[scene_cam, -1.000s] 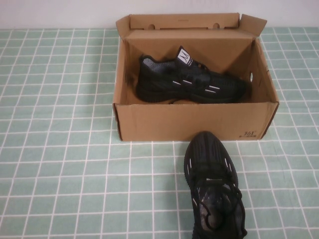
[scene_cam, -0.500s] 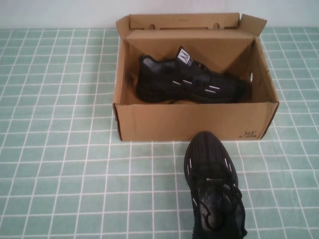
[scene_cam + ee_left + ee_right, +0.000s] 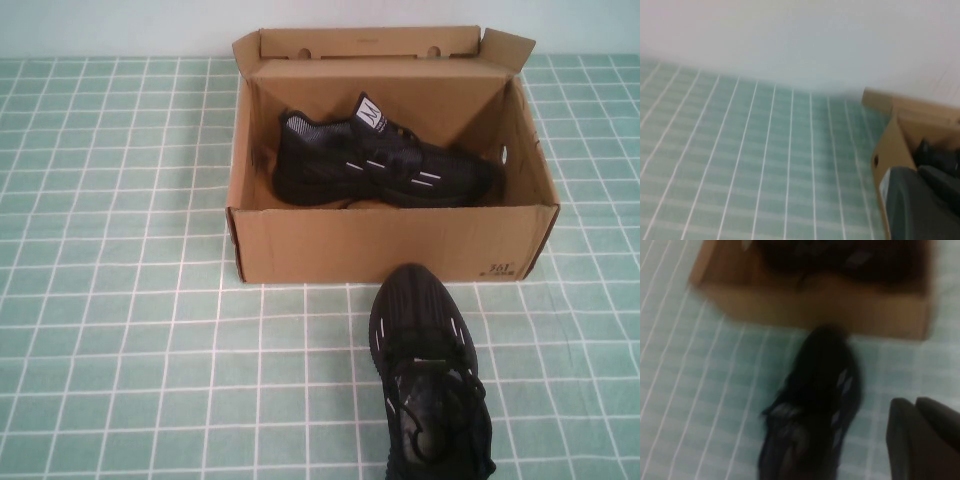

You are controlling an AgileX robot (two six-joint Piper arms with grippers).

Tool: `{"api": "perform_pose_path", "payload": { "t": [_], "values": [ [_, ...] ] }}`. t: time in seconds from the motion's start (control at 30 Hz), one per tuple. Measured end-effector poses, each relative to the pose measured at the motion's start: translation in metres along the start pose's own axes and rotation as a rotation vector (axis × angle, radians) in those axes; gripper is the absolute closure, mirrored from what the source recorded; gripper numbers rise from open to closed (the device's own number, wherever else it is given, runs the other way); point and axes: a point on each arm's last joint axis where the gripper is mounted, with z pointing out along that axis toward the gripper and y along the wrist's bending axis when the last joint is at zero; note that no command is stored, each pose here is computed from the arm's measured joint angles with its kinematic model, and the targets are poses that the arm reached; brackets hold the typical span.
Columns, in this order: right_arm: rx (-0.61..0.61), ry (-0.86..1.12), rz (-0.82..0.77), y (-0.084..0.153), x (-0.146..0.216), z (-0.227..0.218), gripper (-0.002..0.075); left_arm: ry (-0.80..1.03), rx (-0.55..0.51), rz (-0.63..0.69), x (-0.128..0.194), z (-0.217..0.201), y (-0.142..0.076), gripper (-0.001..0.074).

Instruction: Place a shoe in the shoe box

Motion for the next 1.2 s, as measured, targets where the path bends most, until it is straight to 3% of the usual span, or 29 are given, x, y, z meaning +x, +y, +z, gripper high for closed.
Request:
{"api": "perform_pose_path", "payload": {
  "t": [0.2,0.6,0.7,0.87,0.93,1.2],
  "values": [
    [-0.119,0.241,-0.119,0.027,0.008,0.045,0.0688,0.098,-0.031,-0.003,0.009,0.0,0.003,0.0739],
    [0.094,0.406,-0.348,0.106,0.065,0.11,0.0661,0.18,-0.057,-0.003,0.016,-0.002,0.005,0.0739],
    [0.107,0.451,-0.346,0.116,0.077,0.123,0.0594,0.178,-0.057,-0.003,0.016,-0.002,0.005,0.0739],
    [0.134,0.493,-0.337,0.12,0.086,0.139,0.0354,0.2,-0.064,-0.003,0.018,-0.002,0.006,0.0739],
    [0.129,0.49,-0.334,0.122,0.087,0.143,0.0296,0.217,-0.07,-0.003,0.019,-0.003,0.006,0.074],
    [0.106,0.485,-0.326,0.13,0.093,0.165,0.0248,0.266,-0.082,0.026,0.023,-0.004,0.008,0.0739]
  ]
}}
